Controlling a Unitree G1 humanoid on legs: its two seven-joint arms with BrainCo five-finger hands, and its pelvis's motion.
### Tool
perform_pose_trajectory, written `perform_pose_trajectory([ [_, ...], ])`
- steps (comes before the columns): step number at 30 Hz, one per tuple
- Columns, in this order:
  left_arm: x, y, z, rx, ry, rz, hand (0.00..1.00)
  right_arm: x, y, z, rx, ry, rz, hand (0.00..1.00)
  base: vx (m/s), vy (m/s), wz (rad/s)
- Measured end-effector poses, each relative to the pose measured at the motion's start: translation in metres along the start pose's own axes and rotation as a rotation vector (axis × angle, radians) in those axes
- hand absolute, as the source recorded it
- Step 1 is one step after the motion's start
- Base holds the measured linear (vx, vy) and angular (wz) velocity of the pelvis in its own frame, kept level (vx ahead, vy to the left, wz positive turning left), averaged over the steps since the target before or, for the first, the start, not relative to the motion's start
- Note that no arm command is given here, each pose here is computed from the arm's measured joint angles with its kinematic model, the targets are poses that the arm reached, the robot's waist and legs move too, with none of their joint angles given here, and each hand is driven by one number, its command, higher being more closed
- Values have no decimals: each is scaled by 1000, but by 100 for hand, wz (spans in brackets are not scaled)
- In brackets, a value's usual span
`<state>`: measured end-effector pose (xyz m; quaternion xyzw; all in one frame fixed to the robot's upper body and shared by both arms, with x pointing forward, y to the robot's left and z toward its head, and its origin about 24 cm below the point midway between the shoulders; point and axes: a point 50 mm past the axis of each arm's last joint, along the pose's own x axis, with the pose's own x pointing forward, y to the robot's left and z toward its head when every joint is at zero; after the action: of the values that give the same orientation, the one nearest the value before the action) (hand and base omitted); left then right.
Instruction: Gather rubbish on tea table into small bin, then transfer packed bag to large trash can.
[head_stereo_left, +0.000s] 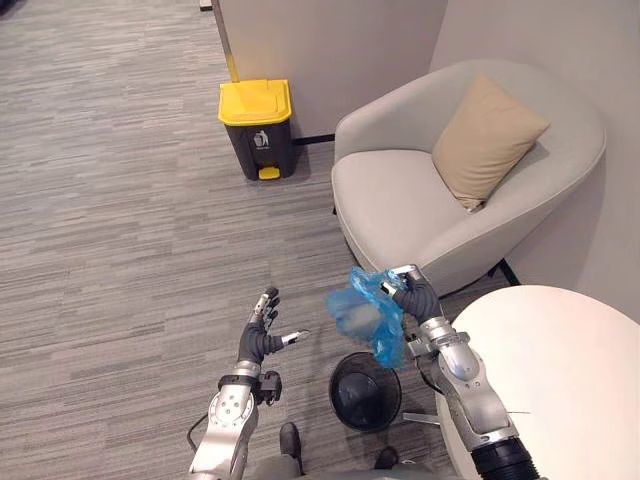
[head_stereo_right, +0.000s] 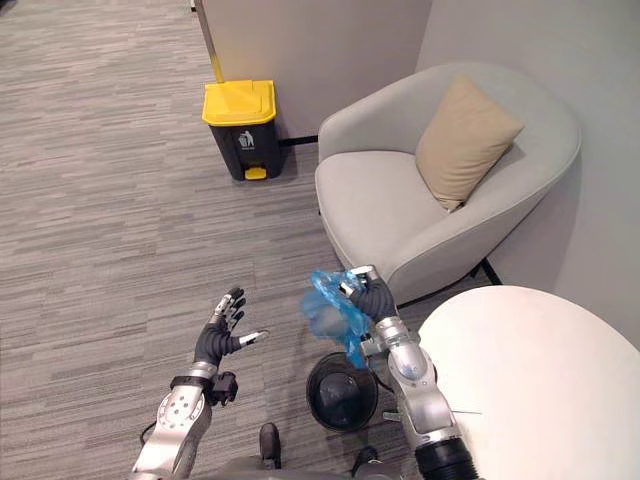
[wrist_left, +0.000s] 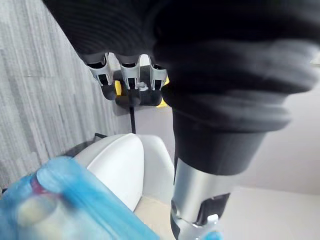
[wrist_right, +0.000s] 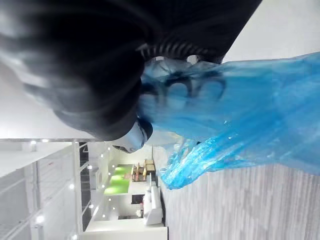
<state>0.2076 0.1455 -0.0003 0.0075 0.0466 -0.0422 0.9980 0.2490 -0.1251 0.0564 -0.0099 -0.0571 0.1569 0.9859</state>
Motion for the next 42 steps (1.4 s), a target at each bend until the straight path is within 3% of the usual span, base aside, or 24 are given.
perform_pose_trajectory([
  [10, 30, -13, 45, 241, -200, -175, 0, 16, 10, 18, 25, -62, 190, 100, -26, 12, -9],
  [24, 31, -45, 45, 257, -218, -358, 0, 34, 44, 36, 81, -130, 376, 100, -1, 6, -4],
  [34, 33, -44, 31, 237, -158, -314, 0, 34, 55, 50, 171, -189, 435, 100, -1, 1, -1],
  [42, 30, -28, 18, 242, -104, -163, 0, 33, 63, 63, 234, -252, 464, 100, 8, -2, -3],
])
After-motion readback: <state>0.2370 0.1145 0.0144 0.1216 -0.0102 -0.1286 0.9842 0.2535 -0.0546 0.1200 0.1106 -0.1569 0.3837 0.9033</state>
